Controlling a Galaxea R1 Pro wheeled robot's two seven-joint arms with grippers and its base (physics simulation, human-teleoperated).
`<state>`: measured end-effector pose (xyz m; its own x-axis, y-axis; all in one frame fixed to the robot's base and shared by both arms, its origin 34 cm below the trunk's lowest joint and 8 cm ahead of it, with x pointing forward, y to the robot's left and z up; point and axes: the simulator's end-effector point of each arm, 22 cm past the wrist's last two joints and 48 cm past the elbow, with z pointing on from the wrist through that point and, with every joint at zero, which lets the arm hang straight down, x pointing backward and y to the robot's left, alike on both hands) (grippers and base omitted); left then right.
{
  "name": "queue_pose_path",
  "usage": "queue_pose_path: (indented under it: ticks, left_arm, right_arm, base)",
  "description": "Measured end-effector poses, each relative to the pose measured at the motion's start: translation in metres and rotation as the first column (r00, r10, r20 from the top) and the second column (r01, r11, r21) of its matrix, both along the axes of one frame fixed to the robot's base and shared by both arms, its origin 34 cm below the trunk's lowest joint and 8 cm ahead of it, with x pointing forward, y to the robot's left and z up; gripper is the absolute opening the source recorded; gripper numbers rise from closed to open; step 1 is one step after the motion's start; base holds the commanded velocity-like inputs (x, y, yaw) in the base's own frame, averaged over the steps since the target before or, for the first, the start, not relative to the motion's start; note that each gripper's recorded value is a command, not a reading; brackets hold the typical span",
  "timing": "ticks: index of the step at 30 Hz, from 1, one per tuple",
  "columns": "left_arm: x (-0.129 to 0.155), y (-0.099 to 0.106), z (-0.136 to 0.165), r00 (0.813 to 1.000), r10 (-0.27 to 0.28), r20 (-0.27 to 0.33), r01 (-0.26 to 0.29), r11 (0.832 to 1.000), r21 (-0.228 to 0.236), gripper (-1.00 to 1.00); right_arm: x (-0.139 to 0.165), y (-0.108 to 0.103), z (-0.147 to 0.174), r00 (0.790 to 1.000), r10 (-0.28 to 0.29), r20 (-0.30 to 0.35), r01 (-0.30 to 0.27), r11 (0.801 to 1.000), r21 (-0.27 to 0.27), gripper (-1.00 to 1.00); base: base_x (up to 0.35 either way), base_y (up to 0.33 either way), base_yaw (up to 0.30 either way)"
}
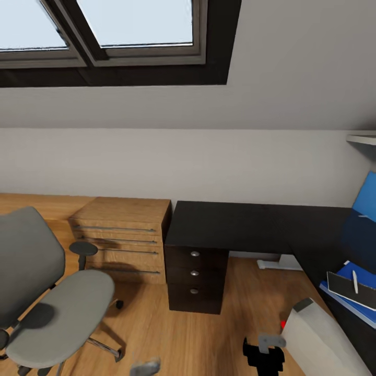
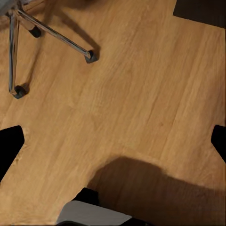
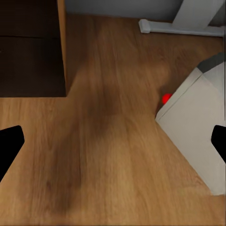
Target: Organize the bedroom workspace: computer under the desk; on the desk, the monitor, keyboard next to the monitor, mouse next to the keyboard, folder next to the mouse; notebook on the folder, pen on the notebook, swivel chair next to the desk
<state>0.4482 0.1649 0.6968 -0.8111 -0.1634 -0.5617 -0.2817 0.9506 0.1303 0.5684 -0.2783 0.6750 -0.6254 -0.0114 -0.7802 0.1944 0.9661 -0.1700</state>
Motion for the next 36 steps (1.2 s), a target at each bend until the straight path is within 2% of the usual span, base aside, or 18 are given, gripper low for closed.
queue_pose_path:
  ticks: [4,5,6,10,16,20,27,36]
  left_arm:
    - [-0.009,0.012,-0.014,1.0,-0.01,-0.028,0.011,1.0,0.026,1.0]
    - [-0.014,0.025,-0.042,0.999,-0.03,-0.018,0.03,1.0,-0.006,1.0]
    - [-0.018,0.032,-0.054,0.999,-0.046,-0.019,0.046,0.999,-0.016,1.0]
    - [-0.03,0.036,-0.076,0.994,-0.101,-0.03,0.099,0.993,-0.068,1.0]
    - [-0.038,0.035,-0.077,0.992,-0.117,-0.041,0.114,0.99,-0.085,1.0]
    - [-0.043,0.041,-0.076,0.992,-0.116,-0.054,0.112,0.991,-0.074,1.0]
    - [-0.056,0.045,-0.076,0.99,-0.109,-0.086,0.105,0.993,-0.054,1.0]
    - [-0.06,0.048,-0.068,0.992,-0.079,-0.094,0.074,0.996,-0.055,1.0]
  right_arm:
    - [-0.008,-0.005,-0.001,1.0,-0.007,-0.001,0.007,1.0,-0.007,1.0]
    - [-0.02,-0.013,-0.007,1.0,-0.019,0.003,0.019,1.0,-0.018,1.0]
    - [-0.023,-0.014,-0.007,1.0,-0.016,0.008,0.017,1.0,-0.024,1.0]
    - [-0.028,-0.016,-0.001,0.999,-0.014,0.046,0.015,0.999,-0.032,1.0]
    - [-0.03,-0.004,0.008,0.998,-0.011,0.064,0.012,1.0,-0.014,1.0]
    - [-0.032,0.001,0.011,0.998,-0.011,0.062,0.011,1.0,-0.007,1.0]
    - [-0.044,-0.002,0.011,0.999,-0.013,0.033,0.014,1.0,-0.018,1.0]
    - [-0.048,-0.005,0.021,0.999,-0.015,0.036,0.016,1.0,-0.021,1.0]
  base:
    - [0.0,0.0,0.0]
    - [0.0,0.0,0.0]
    - [0.0,0.0,0.0]
    - [0.0,0.0,0.0]
    - [0.0,0.0,0.0]
    - [0.0,0.0,0.0]
    - [0.0,0.0,0.0]
    - [0.0,0.0,0.032]
